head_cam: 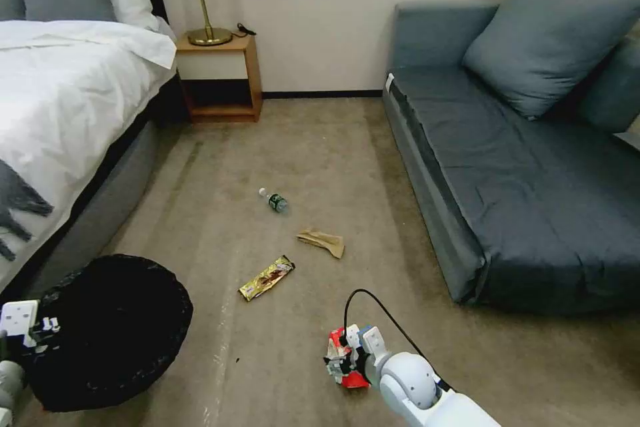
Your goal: Pick up the trash bin, then pick up the garbage on the floor and place it into the trash bin.
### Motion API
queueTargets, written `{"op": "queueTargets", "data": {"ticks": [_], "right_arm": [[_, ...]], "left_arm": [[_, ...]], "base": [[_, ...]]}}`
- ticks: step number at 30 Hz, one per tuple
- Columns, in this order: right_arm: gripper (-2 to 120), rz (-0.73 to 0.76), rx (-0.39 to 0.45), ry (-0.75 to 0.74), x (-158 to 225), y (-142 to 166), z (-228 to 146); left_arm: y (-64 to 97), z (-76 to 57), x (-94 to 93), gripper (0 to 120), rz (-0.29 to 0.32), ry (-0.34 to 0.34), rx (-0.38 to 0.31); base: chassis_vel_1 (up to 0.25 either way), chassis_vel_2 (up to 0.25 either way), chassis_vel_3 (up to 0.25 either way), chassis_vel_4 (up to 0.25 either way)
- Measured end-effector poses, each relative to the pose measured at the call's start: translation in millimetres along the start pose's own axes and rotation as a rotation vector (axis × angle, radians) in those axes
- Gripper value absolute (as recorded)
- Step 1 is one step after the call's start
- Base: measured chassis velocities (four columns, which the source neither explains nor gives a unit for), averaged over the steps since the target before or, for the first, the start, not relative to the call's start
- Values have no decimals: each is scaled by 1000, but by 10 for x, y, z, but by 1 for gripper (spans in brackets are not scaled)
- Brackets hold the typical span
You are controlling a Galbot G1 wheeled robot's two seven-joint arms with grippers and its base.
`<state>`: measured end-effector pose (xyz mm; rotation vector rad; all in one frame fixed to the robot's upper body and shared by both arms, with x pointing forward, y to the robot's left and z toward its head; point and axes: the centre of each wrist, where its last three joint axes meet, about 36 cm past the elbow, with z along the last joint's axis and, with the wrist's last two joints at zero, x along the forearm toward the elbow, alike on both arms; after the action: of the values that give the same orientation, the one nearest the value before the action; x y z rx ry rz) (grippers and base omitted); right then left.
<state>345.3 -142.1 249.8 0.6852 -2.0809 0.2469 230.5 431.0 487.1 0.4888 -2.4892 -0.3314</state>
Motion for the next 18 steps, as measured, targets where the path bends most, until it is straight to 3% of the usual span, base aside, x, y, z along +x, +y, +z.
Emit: {"op": "queueTargets", "data": {"ticks": [18], "right_arm": [[2, 6, 9, -6, 2, 31, 103]], "left_arm": [[-45, -10, 7, 3, 8, -4, 1]], "base": [[0, 0, 0, 0]]}}
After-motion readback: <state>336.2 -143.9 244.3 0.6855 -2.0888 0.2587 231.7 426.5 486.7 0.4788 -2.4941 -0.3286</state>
